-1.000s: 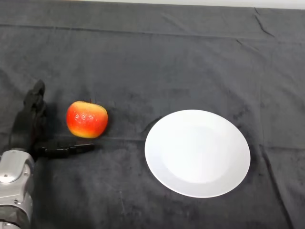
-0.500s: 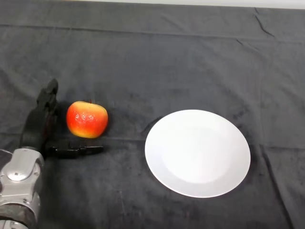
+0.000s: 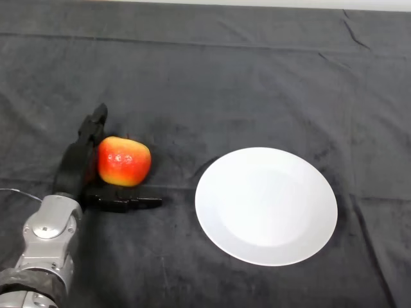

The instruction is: Move the apple to the plate

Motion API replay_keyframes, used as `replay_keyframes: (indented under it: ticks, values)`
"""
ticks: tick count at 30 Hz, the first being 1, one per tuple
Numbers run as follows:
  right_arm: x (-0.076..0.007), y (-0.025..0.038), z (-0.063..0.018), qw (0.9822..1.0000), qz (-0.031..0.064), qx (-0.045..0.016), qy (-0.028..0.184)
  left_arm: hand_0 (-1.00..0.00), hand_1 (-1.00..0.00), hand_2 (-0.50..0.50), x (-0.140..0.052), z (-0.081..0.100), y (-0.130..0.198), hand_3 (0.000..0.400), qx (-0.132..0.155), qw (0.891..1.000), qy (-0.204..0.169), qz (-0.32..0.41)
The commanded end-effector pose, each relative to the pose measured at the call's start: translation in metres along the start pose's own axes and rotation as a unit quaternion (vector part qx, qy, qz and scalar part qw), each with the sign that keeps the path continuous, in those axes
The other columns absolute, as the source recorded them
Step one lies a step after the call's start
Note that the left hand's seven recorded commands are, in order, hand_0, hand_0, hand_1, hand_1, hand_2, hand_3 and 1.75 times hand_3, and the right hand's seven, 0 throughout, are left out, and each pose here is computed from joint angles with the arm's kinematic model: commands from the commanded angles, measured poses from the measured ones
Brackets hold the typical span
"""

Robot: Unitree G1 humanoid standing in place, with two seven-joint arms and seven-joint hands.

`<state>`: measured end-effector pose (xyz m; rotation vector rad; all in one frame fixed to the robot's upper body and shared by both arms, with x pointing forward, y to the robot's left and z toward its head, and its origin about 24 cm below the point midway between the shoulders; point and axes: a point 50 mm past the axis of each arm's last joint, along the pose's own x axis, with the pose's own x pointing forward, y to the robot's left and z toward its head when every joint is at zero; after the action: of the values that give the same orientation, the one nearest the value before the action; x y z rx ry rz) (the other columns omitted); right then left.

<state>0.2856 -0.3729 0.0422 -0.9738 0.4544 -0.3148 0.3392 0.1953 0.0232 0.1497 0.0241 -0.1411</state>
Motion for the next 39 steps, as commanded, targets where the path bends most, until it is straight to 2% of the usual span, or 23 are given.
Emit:
replay_keyframes:
  ticks: [1, 2, 3, 4, 6, 9, 20, 39]
  values:
    - [-0.0123, 0.0302, -0.0221, 0.998, 0.0504, -0.0164, 0.035, -0.63, -0.51, -0.06, 0.007, 0.011, -0.004, 0.253, 0.018, 1.0, -0.018, -0.015]
    - [-0.0123, 0.0302, -0.0221, 0.998, 0.0504, -0.0165, 0.035, -0.86, -0.75, -0.06, 0.007, 0.011, -0.004, 0.345, 0.019, 1.0, -0.018, -0.017]
    - [-0.0123, 0.0302, -0.0221, 0.998, 0.0504, -0.0165, 0.035, -0.9, -0.78, -0.06, 0.007, 0.011, -0.004, 0.361, 0.02, 0.999, -0.018, -0.018]
    - [-0.0123, 0.0302, -0.0221, 0.998, 0.0504, -0.0165, 0.035, -1.0, -0.89, -0.06, 0.007, 0.011, -0.004, 0.4, 0.021, 0.999, -0.017, -0.019]
    - [-0.0123, 0.0302, -0.0221, 0.998, 0.0504, -0.0165, 0.035, -1.0, -0.94, -0.03, 0.006, 0.01, -0.004, 0.4, 0.023, 0.999, -0.017, -0.022]
    - [-0.0123, 0.0302, -0.0221, 0.998, 0.0504, -0.0165, 0.035, -1.0, -0.98, -0.01, 0.006, 0.01, -0.003, 0.4, 0.026, 0.999, -0.016, -0.024]
    - [-0.0123, 0.0302, -0.0221, 0.998, 0.0504, -0.0165, 0.035, -1.0, -1.0, 0.0, 0.007, 0.012, 0.0, 0.4, 0.034, 0.999, -0.017, -0.024]
    - [-0.0122, 0.0302, -0.0221, 0.998, 0.0504, -0.0166, 0.035, -1.0, -1.0, 0.0, 0.026, 0.047, -0.007, 0.4, 0.042, 0.996, -0.075, -0.025]
